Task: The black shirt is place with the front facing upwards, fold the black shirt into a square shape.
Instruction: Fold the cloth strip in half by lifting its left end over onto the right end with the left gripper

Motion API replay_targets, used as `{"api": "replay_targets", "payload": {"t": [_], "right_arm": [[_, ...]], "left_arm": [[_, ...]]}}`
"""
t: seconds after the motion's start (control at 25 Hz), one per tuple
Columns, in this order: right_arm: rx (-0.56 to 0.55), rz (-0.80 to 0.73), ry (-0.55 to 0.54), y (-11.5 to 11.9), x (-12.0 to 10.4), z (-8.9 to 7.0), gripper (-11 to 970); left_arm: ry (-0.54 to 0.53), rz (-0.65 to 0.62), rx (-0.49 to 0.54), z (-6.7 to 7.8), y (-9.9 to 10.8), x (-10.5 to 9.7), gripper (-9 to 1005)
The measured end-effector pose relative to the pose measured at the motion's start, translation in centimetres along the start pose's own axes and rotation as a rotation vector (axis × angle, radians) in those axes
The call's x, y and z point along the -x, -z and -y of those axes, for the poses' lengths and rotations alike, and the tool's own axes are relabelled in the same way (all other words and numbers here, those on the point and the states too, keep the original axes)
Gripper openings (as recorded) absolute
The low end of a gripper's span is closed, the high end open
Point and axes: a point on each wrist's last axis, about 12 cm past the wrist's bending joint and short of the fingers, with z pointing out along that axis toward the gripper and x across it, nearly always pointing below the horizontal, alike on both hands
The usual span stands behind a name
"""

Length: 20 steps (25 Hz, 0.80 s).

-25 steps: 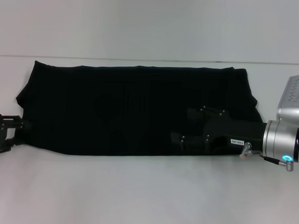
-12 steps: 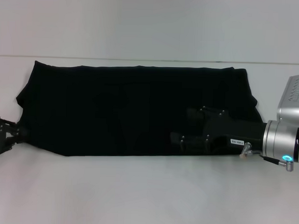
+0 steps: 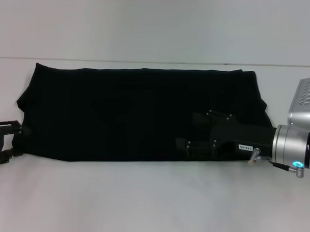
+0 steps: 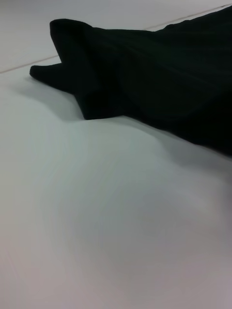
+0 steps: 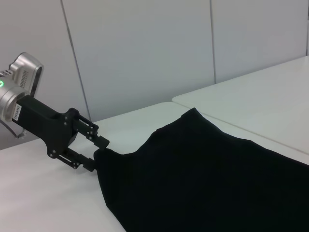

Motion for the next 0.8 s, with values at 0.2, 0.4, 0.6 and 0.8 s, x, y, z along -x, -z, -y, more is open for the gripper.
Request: {"api": "replay_targets", "payload": {"t": [0.2,0.4,0.6,0.8], "right_arm": [[-0.002,0.001,0.002,0.0,0.1,0.1,949],[-0.002,0.002,0.002,0.0,0.1,0.1,949],[-0.003,0.002,0.001,0.0,0.1,0.1,948],[-0.001,0.001,0.002,0.0,0.1,0.1,948]], "left_arm": [[0.012,-0.018,0.030,-0.1,0.6,0.3,614],[0.018,-0.030,0.056,0.0,1.4,0.8,674],[0.011,-0.035,0.060,0.2,1.2,0.9,666],[0.012,-0.027,0.067,0.2,1.2,1.0,666]]}}
